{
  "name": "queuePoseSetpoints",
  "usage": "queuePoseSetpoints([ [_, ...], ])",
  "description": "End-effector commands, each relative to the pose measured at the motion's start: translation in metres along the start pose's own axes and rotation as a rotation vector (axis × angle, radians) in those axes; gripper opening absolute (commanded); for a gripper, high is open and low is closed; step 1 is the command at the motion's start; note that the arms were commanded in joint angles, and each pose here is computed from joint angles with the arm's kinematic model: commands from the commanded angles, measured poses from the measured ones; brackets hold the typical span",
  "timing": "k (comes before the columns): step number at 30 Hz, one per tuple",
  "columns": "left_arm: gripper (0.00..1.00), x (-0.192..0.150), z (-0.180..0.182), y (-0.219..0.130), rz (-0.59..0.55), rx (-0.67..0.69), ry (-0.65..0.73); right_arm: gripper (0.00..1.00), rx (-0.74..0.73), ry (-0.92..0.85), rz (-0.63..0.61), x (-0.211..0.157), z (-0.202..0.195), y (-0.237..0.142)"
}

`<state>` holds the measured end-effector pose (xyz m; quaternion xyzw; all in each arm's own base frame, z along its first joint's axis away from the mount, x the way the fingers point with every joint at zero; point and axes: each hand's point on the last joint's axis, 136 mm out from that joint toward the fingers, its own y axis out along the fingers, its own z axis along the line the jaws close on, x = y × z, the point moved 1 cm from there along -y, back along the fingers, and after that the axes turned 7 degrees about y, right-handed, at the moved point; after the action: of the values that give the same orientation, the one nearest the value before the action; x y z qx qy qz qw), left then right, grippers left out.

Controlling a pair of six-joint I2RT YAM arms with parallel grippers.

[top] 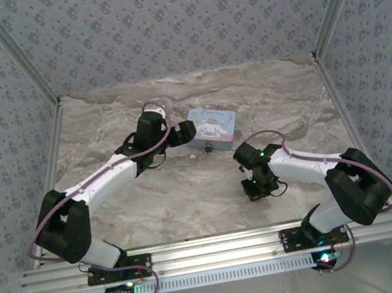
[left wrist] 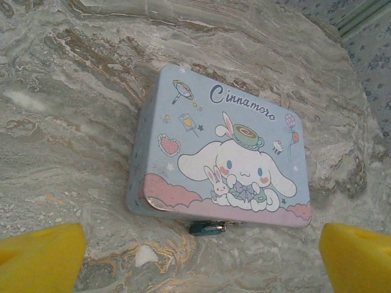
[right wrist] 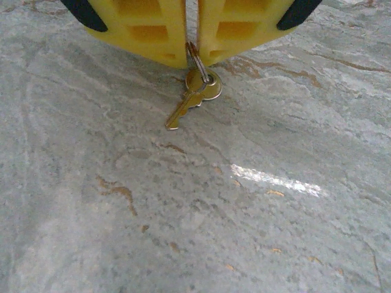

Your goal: Unlock the padlock with the key

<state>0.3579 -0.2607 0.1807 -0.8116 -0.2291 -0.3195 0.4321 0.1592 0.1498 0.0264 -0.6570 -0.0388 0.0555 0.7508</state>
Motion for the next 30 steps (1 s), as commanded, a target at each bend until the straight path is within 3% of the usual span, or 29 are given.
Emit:
queuePoseSetpoints([
  [1,0.98,-0.004,0.007,-0.001,0.010,0.027,0.018,0.07,-0.030,0.005,0.008,-0.002,-0.003,-0.001],
  [10,0.98,-0.004,0.008,-0.009,0.011,-0.007,-0.066,0.00,-0.015,-0.009,-0.073,0.007,-0.001,-0.018],
  [21,0.98,-0.012,-0.011,-0.018,0.083,-0.210,-0.503,0.00,0.072,-0.129,-0.392,0.057,0.019,-0.088],
  [30,0.97,-0.010,-0.045,-0.014,0.127,-0.414,-0.804,0.00,0.289,-0.310,-0.691,0.112,0.071,-0.158],
])
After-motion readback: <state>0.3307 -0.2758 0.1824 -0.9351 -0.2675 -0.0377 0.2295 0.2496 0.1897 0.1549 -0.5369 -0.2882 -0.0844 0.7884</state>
